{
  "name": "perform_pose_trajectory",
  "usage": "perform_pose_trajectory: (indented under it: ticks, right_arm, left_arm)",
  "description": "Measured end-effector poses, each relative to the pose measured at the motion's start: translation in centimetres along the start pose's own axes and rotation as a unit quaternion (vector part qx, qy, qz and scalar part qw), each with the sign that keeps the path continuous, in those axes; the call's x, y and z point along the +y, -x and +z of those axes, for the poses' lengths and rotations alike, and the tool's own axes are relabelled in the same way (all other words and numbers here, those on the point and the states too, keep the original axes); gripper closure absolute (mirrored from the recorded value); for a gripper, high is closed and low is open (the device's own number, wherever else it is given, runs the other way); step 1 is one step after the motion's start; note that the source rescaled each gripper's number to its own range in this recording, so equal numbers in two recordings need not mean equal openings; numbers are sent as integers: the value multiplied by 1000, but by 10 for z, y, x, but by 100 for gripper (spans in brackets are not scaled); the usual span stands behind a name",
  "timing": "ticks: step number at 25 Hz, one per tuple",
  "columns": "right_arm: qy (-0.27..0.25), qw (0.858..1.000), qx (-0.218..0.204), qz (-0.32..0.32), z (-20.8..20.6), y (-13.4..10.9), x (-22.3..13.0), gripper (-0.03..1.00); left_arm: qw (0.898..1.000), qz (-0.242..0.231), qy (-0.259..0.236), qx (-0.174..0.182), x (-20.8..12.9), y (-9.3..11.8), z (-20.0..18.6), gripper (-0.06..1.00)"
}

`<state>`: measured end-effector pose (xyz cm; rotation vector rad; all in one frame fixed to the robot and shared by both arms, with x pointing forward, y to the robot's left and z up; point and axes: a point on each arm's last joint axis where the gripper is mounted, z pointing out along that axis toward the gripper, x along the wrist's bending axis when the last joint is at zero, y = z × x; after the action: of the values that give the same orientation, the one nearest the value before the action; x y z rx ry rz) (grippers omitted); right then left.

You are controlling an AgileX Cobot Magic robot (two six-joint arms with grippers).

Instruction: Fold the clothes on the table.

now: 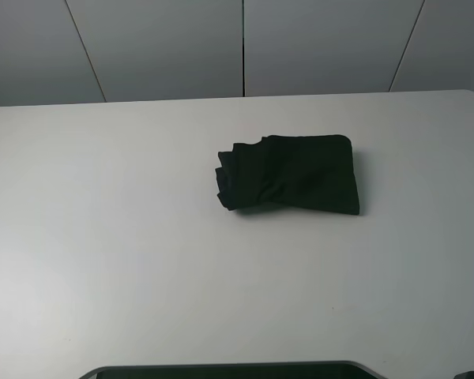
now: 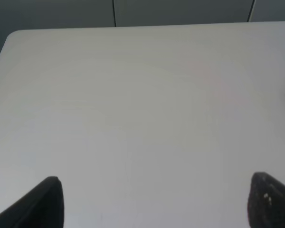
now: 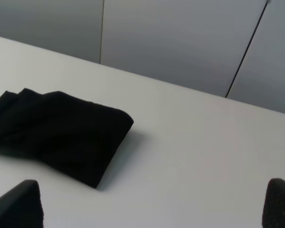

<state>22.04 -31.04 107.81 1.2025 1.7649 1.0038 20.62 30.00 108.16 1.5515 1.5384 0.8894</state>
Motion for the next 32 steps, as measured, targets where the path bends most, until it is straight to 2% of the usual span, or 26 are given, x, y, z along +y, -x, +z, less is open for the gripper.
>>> perform_pose_trajectory:
  ticks: [4,10,14,23,32]
  right_arm:
    - [-9,1000,26,2,5,-5,-4,-3]
    - [-2,999,36,-27,7,-7,-3,-3]
    - [-5,998,66,-16,16,-14,-8,-3]
    - [-32,997,71,-20,21,-16,-16,-3]
    - [-32,997,70,-5,21,-16,-16,-3]
  left_arm:
    - [1000,0,-6,0,-2,0,3,-5]
    - [1000,4,10,-4,1,0,3,-5]
    - [1000,12,15,-5,1,0,4,-5]
    - [1000,7,-7,-21,-13,1,32,-5]
    - [1000,6,-3,-21,-13,1,35,-5]
